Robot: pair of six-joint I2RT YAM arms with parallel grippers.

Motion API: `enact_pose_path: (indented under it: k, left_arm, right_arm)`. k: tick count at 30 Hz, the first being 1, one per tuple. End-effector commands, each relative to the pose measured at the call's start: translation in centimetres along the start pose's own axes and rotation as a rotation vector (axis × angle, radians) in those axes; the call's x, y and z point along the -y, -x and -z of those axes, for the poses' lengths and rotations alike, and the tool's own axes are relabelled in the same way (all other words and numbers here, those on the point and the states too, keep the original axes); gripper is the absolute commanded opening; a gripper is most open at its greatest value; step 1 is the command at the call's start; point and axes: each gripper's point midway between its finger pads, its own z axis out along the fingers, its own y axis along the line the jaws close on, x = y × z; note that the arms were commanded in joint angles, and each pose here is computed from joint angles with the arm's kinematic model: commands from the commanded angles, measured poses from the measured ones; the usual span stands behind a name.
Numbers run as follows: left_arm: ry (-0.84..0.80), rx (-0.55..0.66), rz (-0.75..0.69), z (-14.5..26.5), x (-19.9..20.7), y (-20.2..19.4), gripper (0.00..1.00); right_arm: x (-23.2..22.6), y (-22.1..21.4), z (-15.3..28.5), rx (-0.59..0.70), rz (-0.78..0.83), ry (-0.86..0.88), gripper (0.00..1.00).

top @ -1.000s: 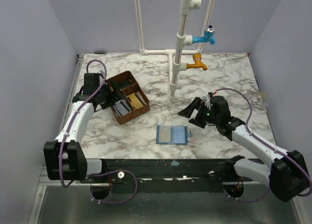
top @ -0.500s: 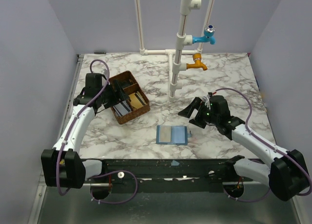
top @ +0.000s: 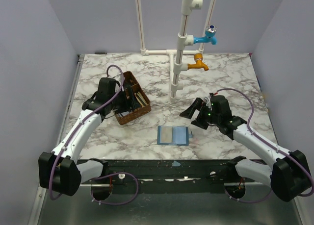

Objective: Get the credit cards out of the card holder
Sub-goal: Remove the credit card from the card holder.

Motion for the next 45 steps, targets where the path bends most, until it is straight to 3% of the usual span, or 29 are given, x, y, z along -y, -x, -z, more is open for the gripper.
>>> enact_pose_path:
  k: [1, 19, 28, 34, 45]
  left_arm:
    - [-0.010, -0.026, -0.024, -0.3, 0.9, -2.2, 0.74]
    - [-0.074, -0.239, -0.086, -4.7, 3.1, -11.0, 0.72]
    - [-0.088, -0.287, -0.083, -6.1, 2.5, -13.1, 0.67]
    - [-0.128, -0.328, -0.089, -7.0, 3.3, -14.3, 0.53]
    - [-0.118, -0.365, -0.059, -8.4, 3.2, -15.5, 0.14]
  right_arm:
    - [-0.1, 0.7, 0.0, 0.016, 0.010, -0.026, 1.00]
    - [-0.8, 0.0, -0.4, 0.010, 0.020, -0.012, 1.00]
    - [-1.9, -2.2, -1.6, -0.027, 0.054, -0.021, 1.00]
    - [-2.6, -4.3, -2.7, -0.061, 0.087, -0.040, 0.96]
    - [-2.1, -6.7, -5.0, -0.088, 0.215, -0.211, 0.70]
